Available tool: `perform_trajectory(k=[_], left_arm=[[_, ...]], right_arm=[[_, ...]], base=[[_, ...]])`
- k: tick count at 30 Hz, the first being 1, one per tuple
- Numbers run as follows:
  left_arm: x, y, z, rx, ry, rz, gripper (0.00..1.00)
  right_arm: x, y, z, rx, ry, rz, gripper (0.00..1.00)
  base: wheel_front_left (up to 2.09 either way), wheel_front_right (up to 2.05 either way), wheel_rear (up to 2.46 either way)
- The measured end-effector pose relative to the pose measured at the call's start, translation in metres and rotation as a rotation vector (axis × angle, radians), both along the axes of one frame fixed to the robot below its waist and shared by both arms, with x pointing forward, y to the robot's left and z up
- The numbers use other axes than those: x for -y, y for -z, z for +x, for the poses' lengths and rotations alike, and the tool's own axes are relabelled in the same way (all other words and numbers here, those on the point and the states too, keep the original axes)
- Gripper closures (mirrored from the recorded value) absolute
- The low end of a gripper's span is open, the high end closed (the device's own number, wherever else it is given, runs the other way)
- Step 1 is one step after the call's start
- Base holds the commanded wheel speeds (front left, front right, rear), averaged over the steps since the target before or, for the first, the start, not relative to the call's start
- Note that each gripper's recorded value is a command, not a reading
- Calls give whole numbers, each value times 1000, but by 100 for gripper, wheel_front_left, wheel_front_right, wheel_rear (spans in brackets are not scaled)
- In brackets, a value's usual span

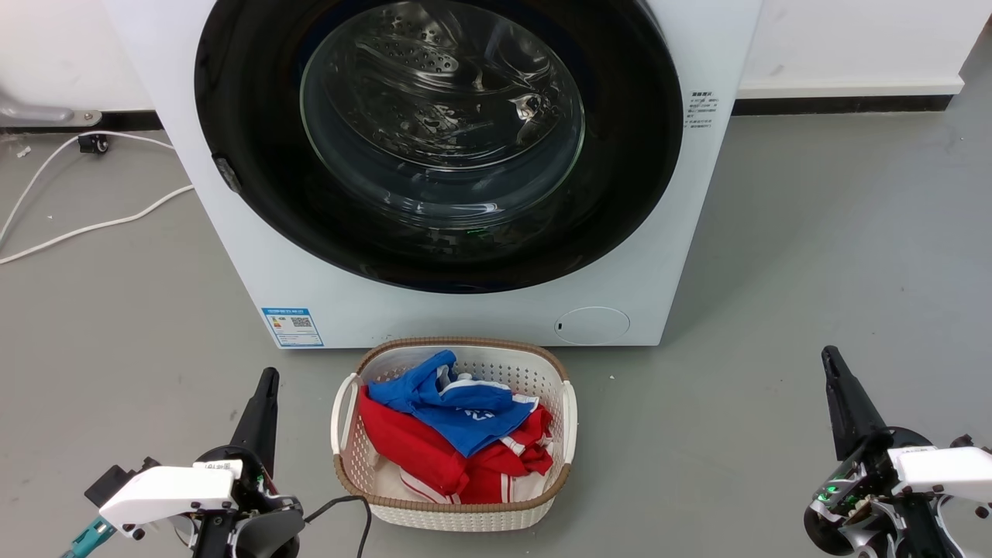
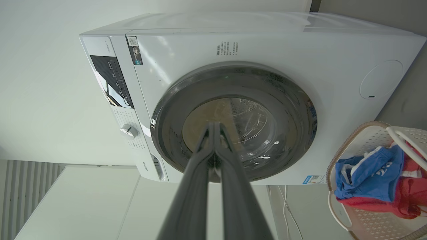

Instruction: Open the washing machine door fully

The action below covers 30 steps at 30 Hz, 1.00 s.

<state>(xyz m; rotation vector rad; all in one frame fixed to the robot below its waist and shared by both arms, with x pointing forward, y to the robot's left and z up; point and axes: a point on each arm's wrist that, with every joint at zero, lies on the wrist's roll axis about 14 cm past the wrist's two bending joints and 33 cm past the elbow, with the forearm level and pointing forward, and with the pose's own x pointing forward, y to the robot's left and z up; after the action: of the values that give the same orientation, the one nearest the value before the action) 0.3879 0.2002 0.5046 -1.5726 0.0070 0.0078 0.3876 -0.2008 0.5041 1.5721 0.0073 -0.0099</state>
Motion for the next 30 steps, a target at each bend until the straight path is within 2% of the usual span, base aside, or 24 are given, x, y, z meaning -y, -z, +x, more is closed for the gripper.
perform_trajectory(k=[10,11,16,30], left_arm=[[0,0,0,0,0,0,100],[0,0,0,0,0,0,0],[3,21,-10,-64,1,-7,0],[22,11,-7,-32,21,27,0]], right_arm=[[0,0,0,0,0,1,100],[0,0,0,0,0,1,0],[0,20,-10,-60,6,7,0],[2,16,-15,-47,36,-54,0]], base=[[0,0,0],[0,0,0],[0,0,0],[0,0,0]])
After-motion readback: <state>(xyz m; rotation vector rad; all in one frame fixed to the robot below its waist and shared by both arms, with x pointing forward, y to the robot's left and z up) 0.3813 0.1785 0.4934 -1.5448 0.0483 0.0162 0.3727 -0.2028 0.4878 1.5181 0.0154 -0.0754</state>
